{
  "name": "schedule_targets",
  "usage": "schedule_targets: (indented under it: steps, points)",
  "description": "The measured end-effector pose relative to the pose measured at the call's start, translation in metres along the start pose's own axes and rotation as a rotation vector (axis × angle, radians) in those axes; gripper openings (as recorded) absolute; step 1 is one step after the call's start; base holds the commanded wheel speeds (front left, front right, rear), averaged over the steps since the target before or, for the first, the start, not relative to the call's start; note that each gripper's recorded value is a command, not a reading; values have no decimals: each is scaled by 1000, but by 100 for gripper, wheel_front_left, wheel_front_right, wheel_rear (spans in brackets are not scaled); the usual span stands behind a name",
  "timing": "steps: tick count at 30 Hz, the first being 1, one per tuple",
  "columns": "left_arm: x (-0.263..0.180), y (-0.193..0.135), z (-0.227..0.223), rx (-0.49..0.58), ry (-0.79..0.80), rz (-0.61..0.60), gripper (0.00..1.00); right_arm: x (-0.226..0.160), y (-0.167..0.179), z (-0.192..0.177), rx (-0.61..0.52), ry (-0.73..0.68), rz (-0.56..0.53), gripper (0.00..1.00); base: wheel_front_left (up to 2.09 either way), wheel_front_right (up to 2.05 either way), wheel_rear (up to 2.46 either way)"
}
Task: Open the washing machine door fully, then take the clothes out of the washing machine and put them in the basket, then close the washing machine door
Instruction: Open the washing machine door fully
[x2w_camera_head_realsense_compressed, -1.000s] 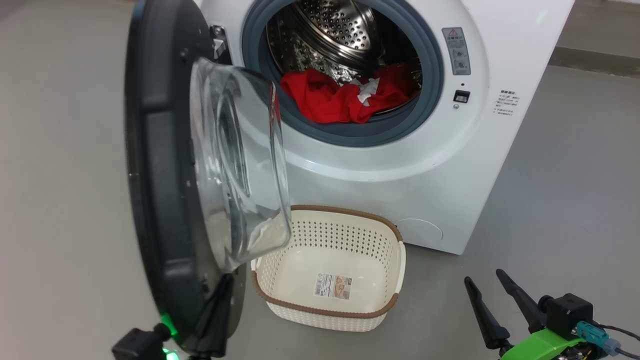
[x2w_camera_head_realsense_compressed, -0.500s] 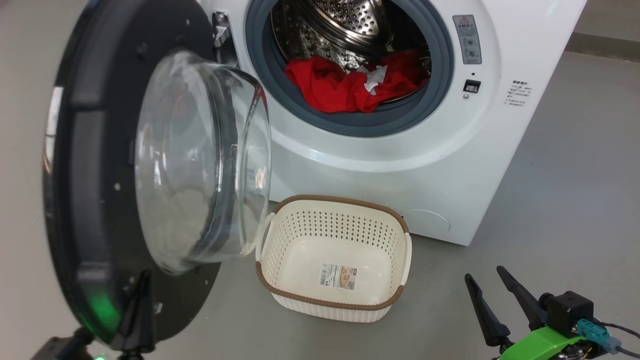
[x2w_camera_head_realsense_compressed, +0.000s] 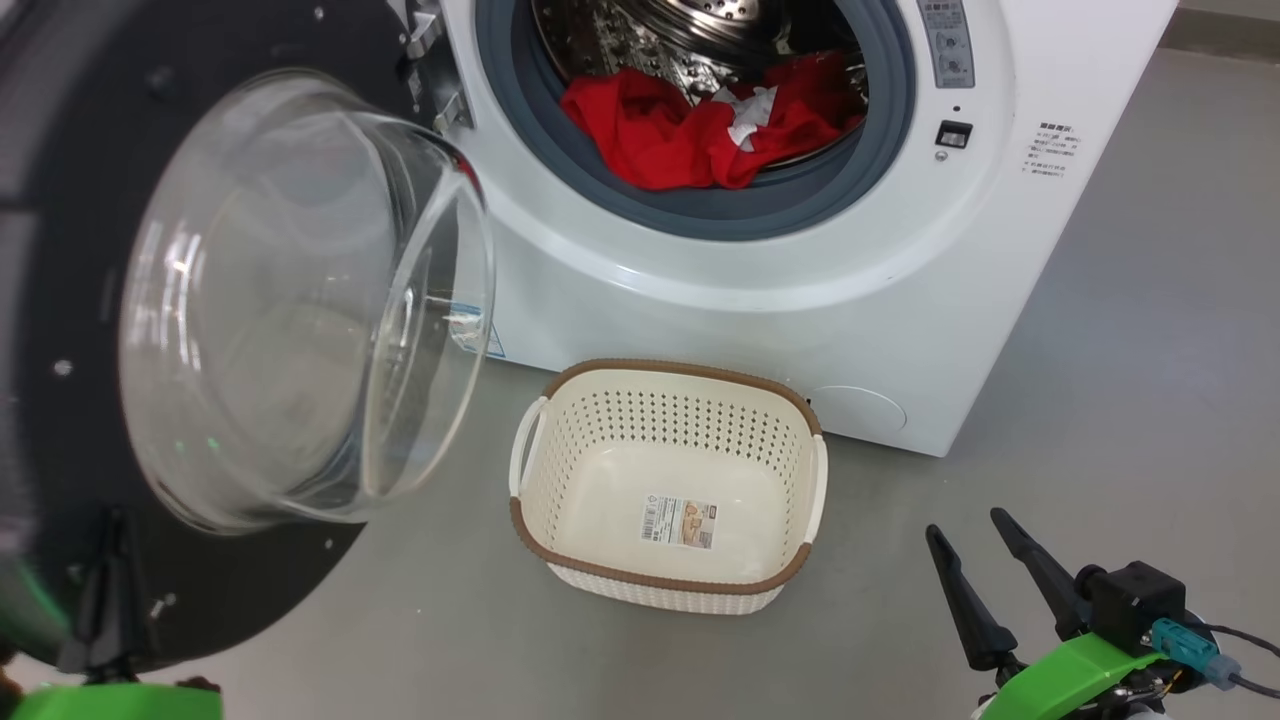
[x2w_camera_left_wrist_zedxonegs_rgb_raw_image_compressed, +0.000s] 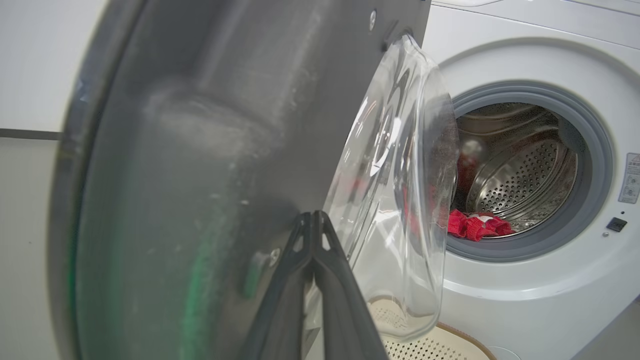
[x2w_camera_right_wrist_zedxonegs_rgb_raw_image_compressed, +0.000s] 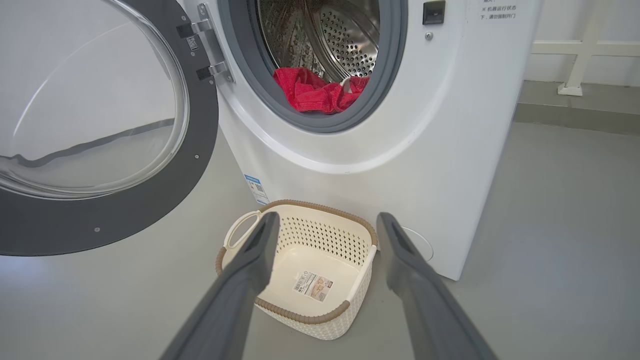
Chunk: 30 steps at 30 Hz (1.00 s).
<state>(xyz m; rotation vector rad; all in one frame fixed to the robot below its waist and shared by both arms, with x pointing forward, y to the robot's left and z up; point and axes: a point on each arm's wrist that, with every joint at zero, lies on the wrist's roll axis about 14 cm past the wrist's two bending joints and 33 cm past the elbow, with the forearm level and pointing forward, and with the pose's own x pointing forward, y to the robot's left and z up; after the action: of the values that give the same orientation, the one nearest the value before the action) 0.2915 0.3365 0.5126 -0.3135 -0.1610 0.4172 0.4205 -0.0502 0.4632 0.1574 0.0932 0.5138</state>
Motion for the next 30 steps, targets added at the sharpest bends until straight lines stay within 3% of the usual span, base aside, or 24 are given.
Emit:
schedule_targets:
  steps: [30]
  points:
    - [71,94,23,179,31,227,0,21,-16,-13,-4,17,-13,100,0,0,0]
